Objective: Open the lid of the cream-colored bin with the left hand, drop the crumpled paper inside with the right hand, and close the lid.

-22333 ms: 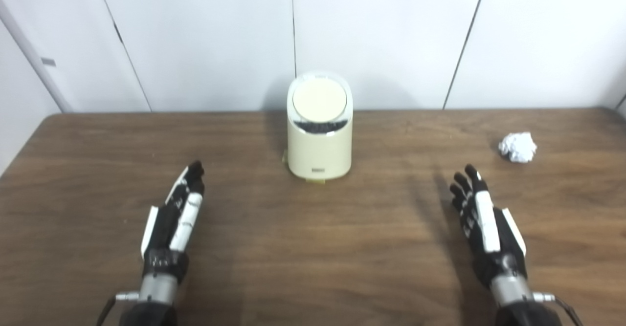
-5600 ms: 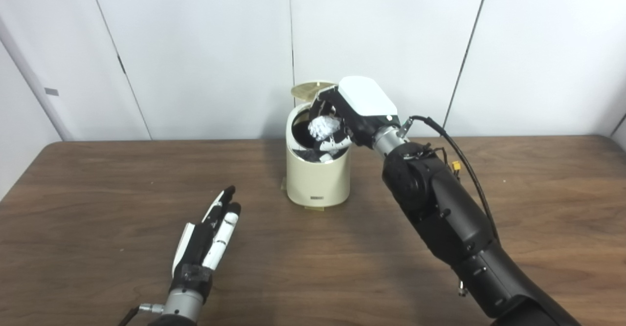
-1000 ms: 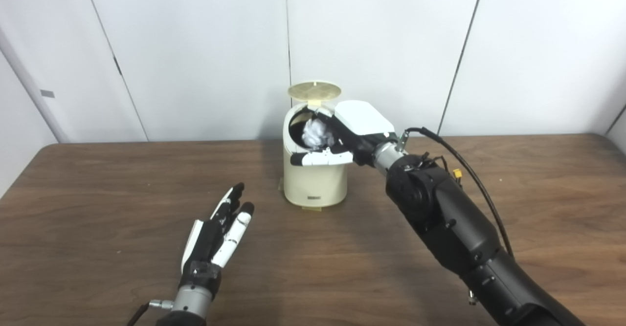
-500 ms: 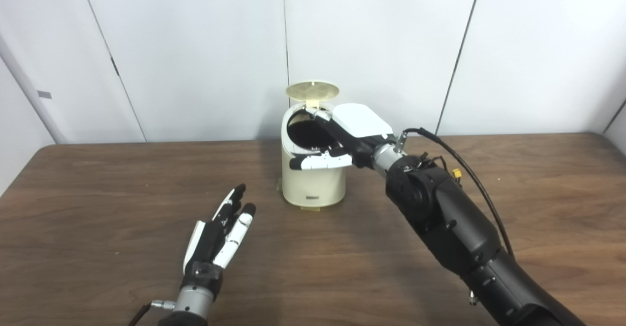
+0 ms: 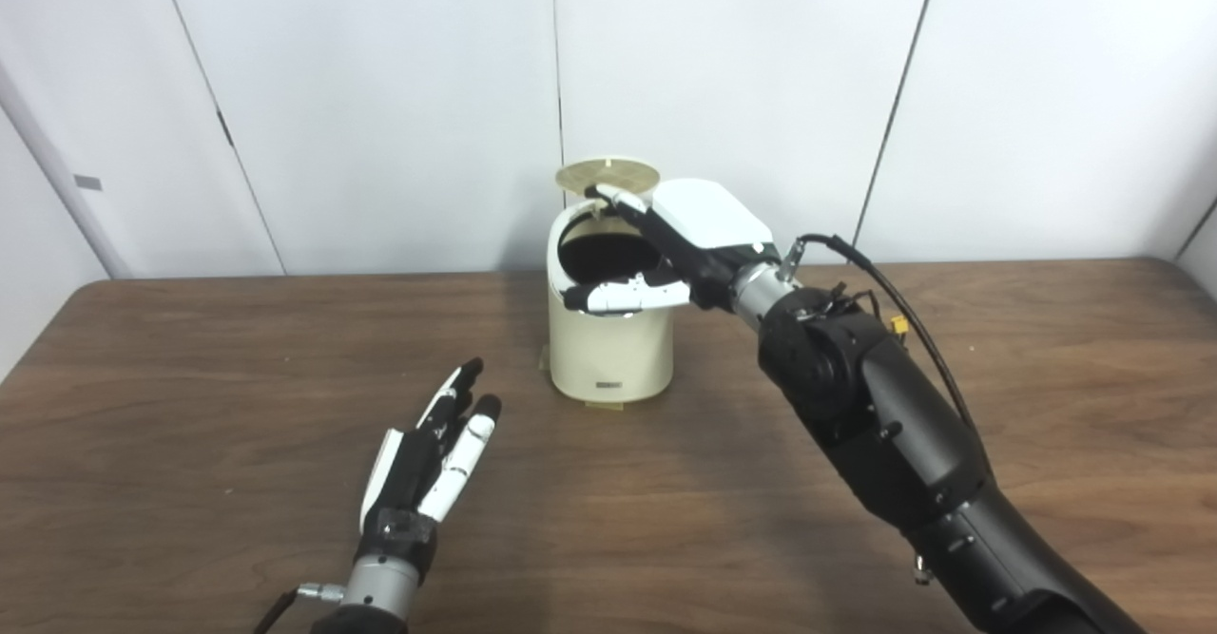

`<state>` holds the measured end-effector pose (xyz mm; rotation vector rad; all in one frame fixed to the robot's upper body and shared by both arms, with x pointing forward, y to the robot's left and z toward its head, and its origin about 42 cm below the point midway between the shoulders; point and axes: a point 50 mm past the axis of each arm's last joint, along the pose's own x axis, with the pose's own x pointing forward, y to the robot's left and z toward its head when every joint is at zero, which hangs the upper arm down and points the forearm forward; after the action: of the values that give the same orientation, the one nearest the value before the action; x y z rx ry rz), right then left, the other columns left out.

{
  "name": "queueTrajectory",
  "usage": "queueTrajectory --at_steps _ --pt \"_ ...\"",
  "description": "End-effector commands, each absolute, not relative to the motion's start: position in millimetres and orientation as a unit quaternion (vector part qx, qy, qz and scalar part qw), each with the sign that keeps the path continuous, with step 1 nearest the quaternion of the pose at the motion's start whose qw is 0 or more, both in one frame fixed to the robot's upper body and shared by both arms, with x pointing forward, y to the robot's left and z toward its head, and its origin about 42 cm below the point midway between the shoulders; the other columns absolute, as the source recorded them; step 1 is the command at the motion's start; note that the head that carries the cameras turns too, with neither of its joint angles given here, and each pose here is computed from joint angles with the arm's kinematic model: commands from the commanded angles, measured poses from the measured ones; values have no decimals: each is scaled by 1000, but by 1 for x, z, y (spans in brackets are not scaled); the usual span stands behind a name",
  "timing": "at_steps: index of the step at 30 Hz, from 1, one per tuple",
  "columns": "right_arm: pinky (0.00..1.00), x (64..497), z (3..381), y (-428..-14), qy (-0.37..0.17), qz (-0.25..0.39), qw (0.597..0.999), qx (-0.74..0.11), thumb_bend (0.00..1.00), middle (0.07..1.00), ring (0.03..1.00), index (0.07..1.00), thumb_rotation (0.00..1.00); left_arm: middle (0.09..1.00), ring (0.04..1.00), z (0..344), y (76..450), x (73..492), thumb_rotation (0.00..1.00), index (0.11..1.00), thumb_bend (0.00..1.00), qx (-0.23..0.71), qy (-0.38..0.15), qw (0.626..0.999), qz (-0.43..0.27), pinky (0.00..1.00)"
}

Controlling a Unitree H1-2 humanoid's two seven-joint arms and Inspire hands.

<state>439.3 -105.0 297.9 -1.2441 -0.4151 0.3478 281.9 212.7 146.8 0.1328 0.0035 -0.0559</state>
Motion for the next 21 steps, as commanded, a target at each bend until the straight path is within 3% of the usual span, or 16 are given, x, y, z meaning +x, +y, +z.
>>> queueTrajectory --at_steps 1,21 --pt "802 438 336 -100 -248 139 772 -569 665 911 890 925 941 991 1000 160 209 288 774 987 644 70 -27 997 -25 1000" --pt "691 391 340 -126 -279 134 761 -570 660 805 785 803 927 984 1000 160 211 291 759 984 650 68 -30 997 -20 1000"
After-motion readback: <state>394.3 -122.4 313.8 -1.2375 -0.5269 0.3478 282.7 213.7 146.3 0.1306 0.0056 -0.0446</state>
